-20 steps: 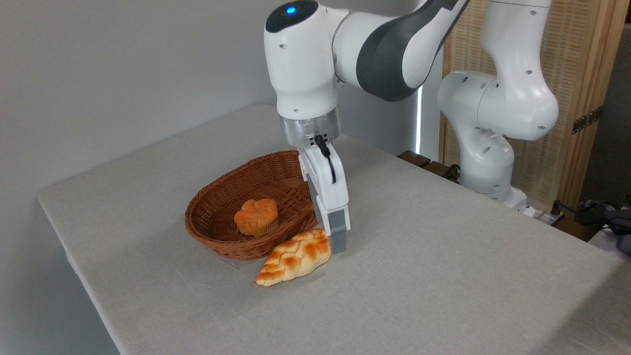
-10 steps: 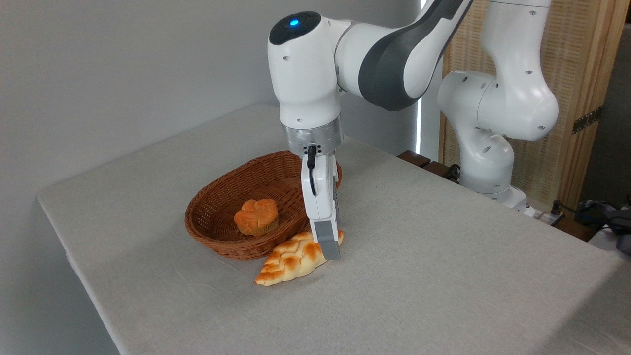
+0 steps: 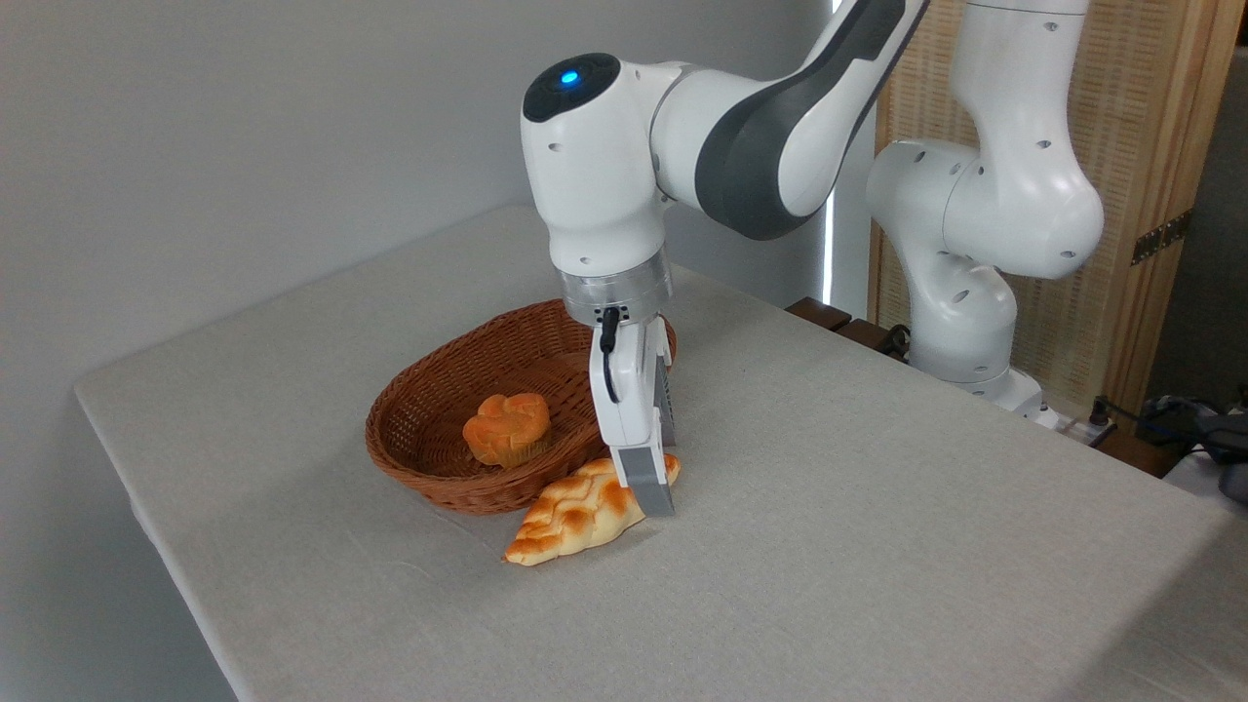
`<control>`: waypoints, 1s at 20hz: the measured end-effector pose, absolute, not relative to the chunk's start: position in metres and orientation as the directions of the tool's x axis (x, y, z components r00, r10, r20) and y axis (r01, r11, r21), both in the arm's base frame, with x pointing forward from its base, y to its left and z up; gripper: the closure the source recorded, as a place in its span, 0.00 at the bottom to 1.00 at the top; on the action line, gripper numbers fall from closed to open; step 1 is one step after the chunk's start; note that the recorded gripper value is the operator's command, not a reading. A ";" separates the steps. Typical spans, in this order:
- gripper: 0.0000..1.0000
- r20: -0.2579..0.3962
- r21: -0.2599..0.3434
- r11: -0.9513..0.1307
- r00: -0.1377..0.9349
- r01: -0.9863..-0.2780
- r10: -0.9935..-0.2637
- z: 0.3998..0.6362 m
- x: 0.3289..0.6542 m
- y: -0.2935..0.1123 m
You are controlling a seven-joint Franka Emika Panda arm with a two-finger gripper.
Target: Put bread into the basket
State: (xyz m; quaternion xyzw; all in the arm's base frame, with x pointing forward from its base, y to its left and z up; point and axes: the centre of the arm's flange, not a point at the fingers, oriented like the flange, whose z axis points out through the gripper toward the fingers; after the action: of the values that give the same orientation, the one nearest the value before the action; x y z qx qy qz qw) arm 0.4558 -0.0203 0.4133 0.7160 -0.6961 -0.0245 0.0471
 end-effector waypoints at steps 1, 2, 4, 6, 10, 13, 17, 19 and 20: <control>0.00 0.031 0.101 -0.024 0.028 -0.995 -0.999 0.413 0.456 -0.021; 0.00 0.031 0.101 -0.024 0.028 -0.995 -0.999 0.413 0.456 -0.022; 0.00 0.032 0.102 -0.036 0.039 -0.994 -0.999 0.413 0.456 -0.022; 0.00 0.029 0.102 -0.059 0.062 -0.993 -0.998 0.413 0.456 -0.022; 0.00 0.027 0.103 -0.086 0.089 -0.991 -0.996 0.413 0.456 -0.023; 0.00 0.027 0.104 -0.087 0.090 -0.991 -0.996 0.413 0.456 -0.025; 0.00 0.026 0.110 -0.086 0.090 -0.990 -0.996 0.410 0.456 -0.025; 0.00 0.025 0.118 -0.084 0.087 -0.990 -0.996 0.406 0.457 -0.027; 0.00 0.024 0.121 -0.082 0.086 -0.989 -0.996 0.404 0.457 -0.027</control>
State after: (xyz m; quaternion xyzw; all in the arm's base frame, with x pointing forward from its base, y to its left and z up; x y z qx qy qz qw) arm 0.4573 -0.0274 0.4040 0.7349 -0.6753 -0.0322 0.0529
